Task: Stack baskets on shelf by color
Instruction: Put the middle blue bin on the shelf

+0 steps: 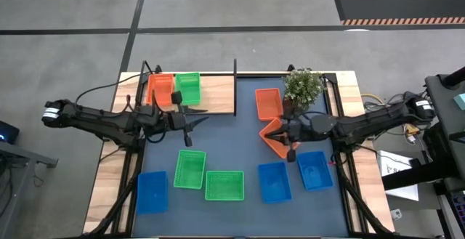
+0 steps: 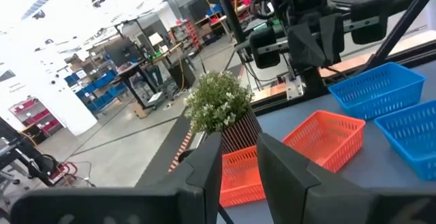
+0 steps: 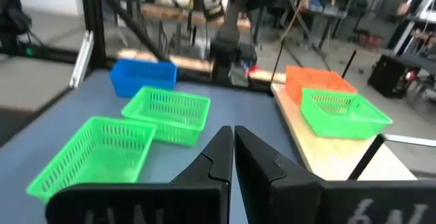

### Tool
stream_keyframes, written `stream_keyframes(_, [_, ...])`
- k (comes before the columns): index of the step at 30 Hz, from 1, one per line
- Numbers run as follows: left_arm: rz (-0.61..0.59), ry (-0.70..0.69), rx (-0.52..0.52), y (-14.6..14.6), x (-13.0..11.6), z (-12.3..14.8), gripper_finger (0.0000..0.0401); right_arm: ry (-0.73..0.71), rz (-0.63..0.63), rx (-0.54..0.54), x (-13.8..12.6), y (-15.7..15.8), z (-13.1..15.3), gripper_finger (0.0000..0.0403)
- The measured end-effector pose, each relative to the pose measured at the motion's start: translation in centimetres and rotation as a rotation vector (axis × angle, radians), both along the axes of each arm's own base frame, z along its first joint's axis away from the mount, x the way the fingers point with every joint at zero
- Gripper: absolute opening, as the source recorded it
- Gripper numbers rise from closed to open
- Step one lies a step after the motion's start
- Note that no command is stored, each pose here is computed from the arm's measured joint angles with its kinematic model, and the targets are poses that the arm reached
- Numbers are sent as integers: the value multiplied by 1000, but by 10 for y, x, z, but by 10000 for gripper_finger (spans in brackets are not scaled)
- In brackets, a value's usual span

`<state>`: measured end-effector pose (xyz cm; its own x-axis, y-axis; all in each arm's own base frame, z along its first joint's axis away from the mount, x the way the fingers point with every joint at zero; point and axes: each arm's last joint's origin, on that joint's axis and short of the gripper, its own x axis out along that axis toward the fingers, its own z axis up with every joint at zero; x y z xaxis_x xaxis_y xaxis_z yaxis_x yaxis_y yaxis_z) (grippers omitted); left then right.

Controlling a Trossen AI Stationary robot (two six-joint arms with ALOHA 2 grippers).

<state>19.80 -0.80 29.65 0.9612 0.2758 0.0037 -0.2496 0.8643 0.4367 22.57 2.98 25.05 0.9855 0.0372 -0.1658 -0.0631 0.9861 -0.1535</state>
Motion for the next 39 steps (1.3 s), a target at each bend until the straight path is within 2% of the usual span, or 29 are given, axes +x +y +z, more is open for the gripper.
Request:
stream_keyframes(12, [0,27,10,0,0,-8,77,383,-9,0,37,9,12,9])
stream_keyframes(17, [0,31,27,0,0,-8,77,537,19,-4,46,24,18,9])
stream_keyframes(26, [3,22,66,0,0,-6,77,741,57,71,63,77,29,9])
stream_keyframes(31, [3,21,74,0,0,-5,77,853,41,124,68,109,21,9])
stream_keyframes(39, [3,24,58,0,0,-8,77,1022,-37,218,63,157,1,19])
